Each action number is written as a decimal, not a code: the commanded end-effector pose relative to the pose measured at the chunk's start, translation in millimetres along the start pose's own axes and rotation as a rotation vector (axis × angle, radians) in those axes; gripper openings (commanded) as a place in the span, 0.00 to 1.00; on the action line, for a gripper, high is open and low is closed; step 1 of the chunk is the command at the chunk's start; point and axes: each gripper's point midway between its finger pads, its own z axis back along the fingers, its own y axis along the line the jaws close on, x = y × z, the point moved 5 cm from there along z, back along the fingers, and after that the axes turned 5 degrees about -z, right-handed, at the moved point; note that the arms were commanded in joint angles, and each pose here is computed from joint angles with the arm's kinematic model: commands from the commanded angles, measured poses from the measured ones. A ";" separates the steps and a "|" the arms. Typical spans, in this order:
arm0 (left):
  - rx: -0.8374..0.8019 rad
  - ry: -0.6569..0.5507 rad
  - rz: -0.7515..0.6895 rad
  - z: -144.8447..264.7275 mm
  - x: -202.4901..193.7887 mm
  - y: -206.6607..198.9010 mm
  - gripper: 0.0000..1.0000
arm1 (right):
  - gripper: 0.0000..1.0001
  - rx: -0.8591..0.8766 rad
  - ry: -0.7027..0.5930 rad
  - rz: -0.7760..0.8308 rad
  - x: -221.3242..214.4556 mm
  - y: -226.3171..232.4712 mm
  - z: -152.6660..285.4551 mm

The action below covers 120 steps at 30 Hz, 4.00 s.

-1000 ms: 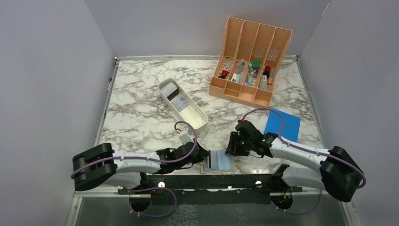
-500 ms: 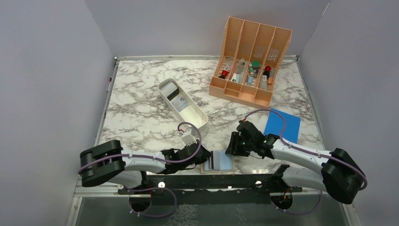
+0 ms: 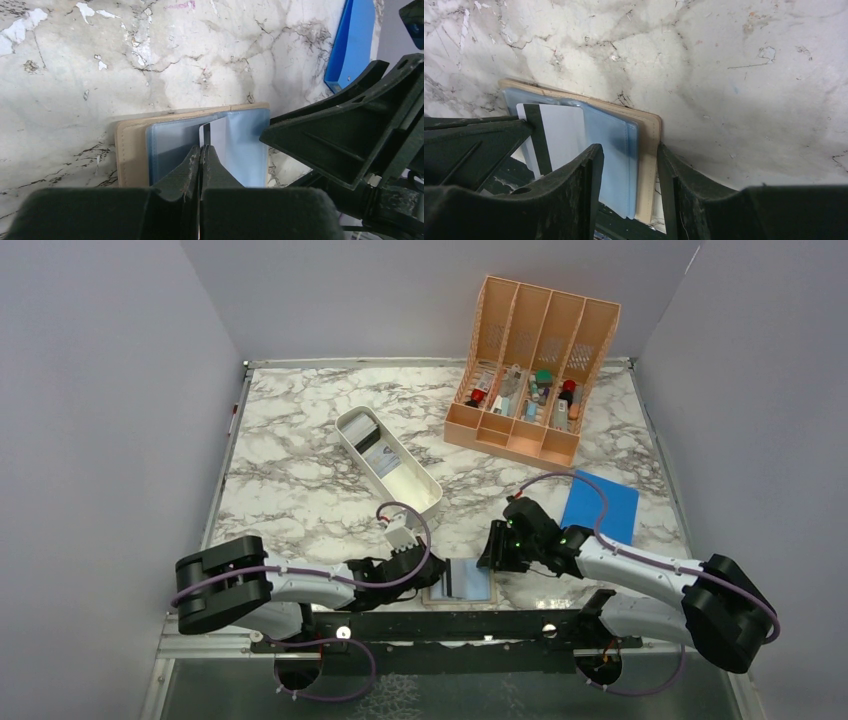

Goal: Put the credit cards into the card holder
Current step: Insert the credit card into the card holder.

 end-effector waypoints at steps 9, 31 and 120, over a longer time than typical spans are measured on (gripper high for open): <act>0.013 -0.014 -0.052 -4.8 -3.9 -13.1 0.24 | 0.53 -0.021 0.069 -0.027 -13.7 -6.7 10.4; -0.028 0.031 -0.087 0.8 -9.3 -29.5 0.48 | 0.52 0.029 0.094 -0.036 -18.8 -3.4 7.8; 0.166 0.113 -0.361 33.8 -0.9 37.1 0.28 | 0.47 0.084 0.069 -0.052 -10.3 11.2 3.9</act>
